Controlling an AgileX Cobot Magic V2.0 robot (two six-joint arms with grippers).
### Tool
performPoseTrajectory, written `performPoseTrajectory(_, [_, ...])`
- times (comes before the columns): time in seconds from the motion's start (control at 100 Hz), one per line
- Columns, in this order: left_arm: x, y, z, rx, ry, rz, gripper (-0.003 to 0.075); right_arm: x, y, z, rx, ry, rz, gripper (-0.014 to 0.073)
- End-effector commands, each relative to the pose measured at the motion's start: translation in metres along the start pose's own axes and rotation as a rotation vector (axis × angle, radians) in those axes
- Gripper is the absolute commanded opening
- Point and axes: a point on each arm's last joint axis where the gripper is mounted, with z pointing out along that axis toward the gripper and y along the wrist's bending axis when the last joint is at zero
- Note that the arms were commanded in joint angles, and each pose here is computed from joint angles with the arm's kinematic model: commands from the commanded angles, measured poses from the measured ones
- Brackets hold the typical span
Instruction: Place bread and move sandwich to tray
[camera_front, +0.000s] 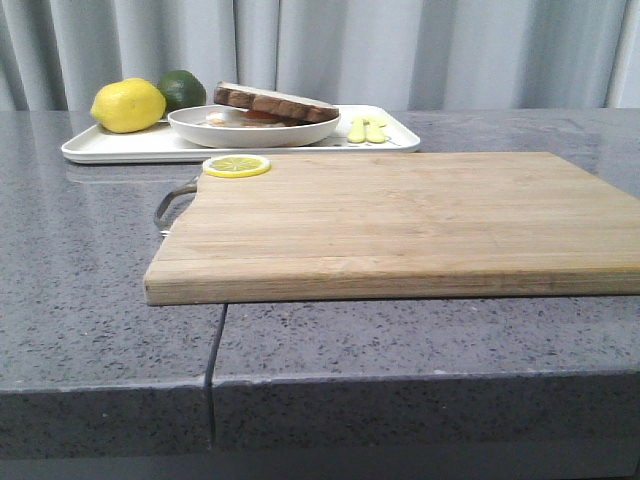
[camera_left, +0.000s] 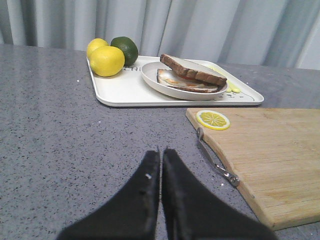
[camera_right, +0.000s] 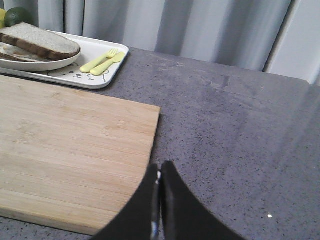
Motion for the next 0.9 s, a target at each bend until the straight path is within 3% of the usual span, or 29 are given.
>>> performPoseTrajectory(0.0, [-0.012, -0.001, -0.001, -0.009, -0.067, -0.019, -0.0019, -0.015, -0.002, -0.002, 0.021, -0.092, -0.003, -0.0119])
performPoseTrajectory(0.12, [-0.009, 0.001, 0.0, -0.019, -0.058, -0.012, -0.0019, -0.015, -0.002, -0.002, 0.021, -0.092, -0.003, -0.0119])
performPoseTrajectory(0.25, [0.0, 0.012, 0.0, -0.126, -0.014, 0.219, -0.0019, -0.015, -0.002, -0.002, 0.021, -0.093, -0.003, -0.0119])
performPoseTrajectory(0.3, [0.005, 0.017, -0.001, -0.166, -0.006, 0.252, -0.0019, -0.015, -0.002, -0.002, 0.021, -0.093, -0.003, -0.0119])
performPoseTrajectory(0.46, [0.022, 0.033, -0.007, -0.301, -0.12, 0.183, -0.0019, -0.015, -0.002, -0.002, 0.021, -0.093, -0.003, -0.0119])
performPoseTrajectory(0.57, [0.036, 0.037, -0.007, -0.302, -0.195, 0.188, -0.0019, -0.015, -0.002, -0.002, 0.021, -0.093, -0.003, -0.0119])
performPoseTrajectory(0.74, [0.06, 0.043, -0.003, -0.299, -0.179, 0.18, -0.0019, -0.015, -0.002, -0.002, 0.021, -0.093, -0.003, -0.0119])
performPoseTrajectory(0.89, [0.061, 0.043, -0.003, -0.298, -0.179, 0.178, -0.0019, -0.015, -0.002, -0.002, 0.021, -0.093, -0.003, -0.0119])
